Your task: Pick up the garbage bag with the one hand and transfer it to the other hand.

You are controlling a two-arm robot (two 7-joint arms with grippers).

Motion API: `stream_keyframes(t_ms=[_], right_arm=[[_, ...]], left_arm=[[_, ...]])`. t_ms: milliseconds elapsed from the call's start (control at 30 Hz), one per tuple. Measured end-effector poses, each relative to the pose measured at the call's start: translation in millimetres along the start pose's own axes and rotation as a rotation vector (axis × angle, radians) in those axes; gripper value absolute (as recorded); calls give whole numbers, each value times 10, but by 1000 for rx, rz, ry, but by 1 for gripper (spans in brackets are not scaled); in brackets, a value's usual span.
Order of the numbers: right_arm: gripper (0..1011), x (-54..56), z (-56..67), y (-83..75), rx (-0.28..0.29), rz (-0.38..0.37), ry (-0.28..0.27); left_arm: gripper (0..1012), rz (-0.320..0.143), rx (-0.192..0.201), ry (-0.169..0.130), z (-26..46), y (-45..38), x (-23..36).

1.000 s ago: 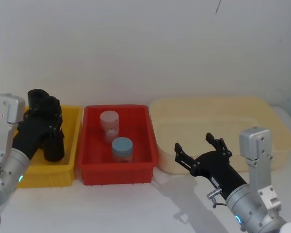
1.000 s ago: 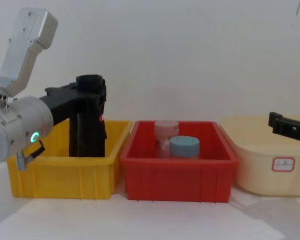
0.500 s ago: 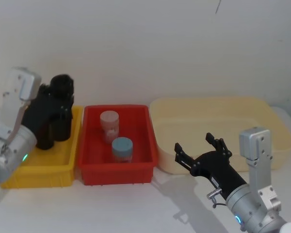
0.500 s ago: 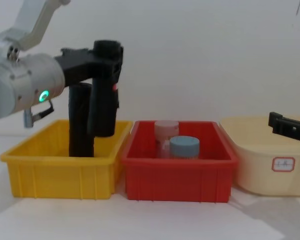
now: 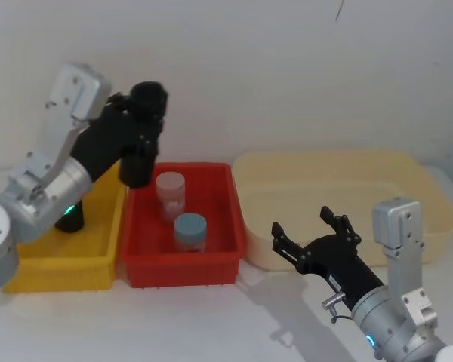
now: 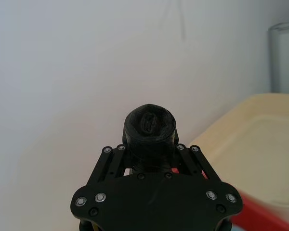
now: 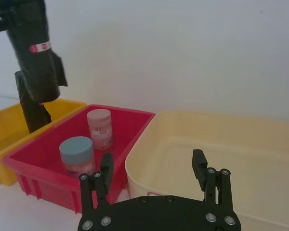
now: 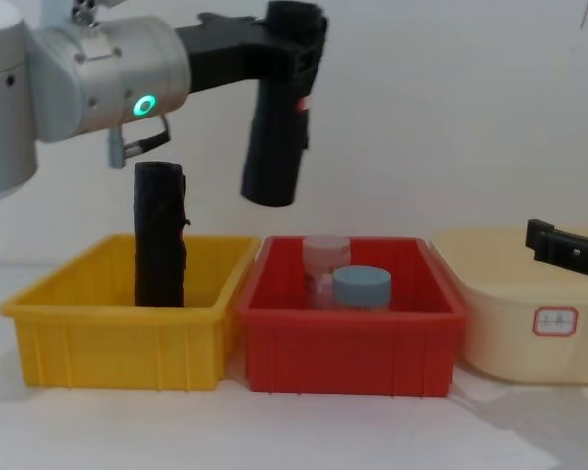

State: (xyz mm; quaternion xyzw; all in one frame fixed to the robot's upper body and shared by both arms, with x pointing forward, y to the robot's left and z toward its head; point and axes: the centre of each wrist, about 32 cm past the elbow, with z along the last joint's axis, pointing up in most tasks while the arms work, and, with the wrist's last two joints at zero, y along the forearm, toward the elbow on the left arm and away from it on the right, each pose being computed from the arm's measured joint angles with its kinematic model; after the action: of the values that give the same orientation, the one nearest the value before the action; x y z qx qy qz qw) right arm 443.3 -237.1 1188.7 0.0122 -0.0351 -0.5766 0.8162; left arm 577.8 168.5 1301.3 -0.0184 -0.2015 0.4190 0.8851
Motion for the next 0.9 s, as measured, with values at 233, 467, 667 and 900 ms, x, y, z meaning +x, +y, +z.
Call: stream_keyframes(t_ms=[233,467,667,900], right_arm=[[1000,0,0,0,0,0,0],[1000,0,0,0,0,0,0],[1000,0,0,0,0,0,0],[1001,0,0,0,0,0,0]], left_arm=[[378,-96,-33,21,75,-188,-76],[378,-186,-48,76,42,-345,-204],[378,-247,-62,130,-10,-456,-341],[378,-280,-76,165,-25,-503,-427]])
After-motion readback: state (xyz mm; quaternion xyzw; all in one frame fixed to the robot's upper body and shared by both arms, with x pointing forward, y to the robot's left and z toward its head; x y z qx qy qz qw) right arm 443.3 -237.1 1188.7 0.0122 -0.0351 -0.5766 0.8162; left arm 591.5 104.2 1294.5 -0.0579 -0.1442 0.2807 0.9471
